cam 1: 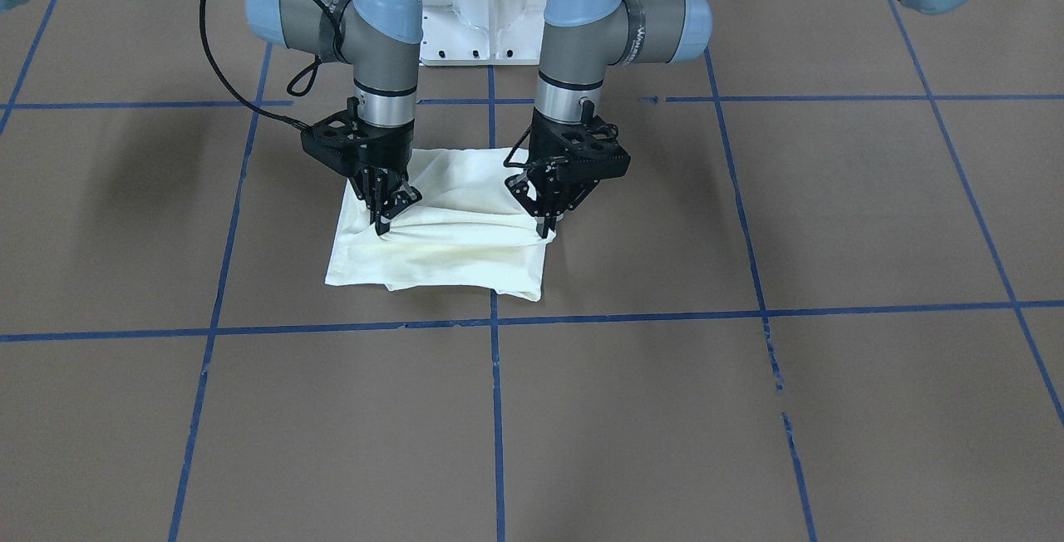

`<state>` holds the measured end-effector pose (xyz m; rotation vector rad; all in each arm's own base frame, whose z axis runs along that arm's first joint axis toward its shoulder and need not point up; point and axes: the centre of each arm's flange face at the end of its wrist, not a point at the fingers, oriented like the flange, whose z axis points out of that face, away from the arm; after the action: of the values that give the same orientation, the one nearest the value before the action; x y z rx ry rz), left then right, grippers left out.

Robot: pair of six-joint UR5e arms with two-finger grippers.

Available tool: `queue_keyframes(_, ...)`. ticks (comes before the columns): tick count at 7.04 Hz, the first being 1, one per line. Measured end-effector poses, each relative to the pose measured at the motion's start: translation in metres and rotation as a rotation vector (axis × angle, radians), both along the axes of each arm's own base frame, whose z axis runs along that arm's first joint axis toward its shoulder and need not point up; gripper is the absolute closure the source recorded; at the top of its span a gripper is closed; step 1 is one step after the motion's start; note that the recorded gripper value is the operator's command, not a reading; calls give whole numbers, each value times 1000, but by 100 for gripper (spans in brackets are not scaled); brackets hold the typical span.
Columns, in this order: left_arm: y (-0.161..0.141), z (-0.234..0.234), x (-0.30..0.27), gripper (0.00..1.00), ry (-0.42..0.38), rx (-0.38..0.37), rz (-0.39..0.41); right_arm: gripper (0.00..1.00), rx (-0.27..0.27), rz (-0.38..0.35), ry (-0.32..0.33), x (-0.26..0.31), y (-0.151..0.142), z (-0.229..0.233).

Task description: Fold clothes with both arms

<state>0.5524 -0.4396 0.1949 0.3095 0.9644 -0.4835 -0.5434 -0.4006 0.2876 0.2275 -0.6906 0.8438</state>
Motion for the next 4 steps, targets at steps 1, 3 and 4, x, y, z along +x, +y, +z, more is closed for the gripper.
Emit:
queue_keyframes(1, 0, -1, 0, 0, -7, 14, 13, 0, 23, -39, 20, 2, -3, -1)
queue_keyframes(3, 0, -14, -18, 0, -10, 79, 86, 0, 62, -151, 8, 23, -10, -20)
queue_keyframes(4, -7, -18, -42, 0, -7, 117, 147, 0, 92, -210, -2, 29, -4, -32)
